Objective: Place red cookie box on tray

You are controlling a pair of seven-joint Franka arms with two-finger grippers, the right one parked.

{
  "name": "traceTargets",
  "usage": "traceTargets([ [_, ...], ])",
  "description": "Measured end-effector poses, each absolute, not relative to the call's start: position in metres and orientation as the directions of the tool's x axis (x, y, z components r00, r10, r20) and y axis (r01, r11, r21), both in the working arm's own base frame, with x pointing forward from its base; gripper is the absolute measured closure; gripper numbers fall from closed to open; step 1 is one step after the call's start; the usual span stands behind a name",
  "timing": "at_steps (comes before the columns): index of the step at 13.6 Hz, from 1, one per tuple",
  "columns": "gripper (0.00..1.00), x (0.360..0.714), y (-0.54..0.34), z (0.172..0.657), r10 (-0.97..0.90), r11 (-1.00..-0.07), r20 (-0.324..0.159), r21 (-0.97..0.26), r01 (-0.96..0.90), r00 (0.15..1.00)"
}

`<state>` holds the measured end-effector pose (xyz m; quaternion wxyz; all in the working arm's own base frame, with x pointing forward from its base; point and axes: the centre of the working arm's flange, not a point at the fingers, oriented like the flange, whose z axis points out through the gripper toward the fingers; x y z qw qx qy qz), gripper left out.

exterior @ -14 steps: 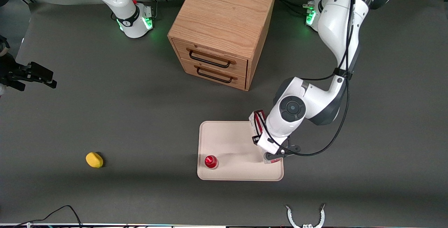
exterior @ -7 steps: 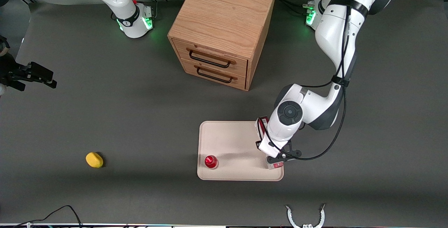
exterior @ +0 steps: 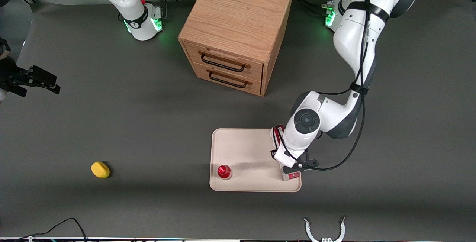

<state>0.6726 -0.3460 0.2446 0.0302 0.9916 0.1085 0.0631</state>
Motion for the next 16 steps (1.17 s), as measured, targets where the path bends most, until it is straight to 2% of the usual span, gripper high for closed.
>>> traceTargets([
  [1,0.30,0.673,-0.346,0.244,0.219,-0.975,0.118,0.073,0.211,0.969],
  [4,0.01,0.673,-0.346,0.250,0.221,-0.974,0.115,0.069,0.214,0.969],
  [7,0.00,0.676,-0.341,0.282,0.228,-0.974,0.077,0.017,0.228,0.971],
  [10,0.00,0.675,-0.328,0.339,0.235,-0.971,0.060,-0.023,0.237,0.970],
  [16,0.00,0.661,-0.248,0.466,0.076,-0.994,-0.013,-0.081,0.074,0.997],
])
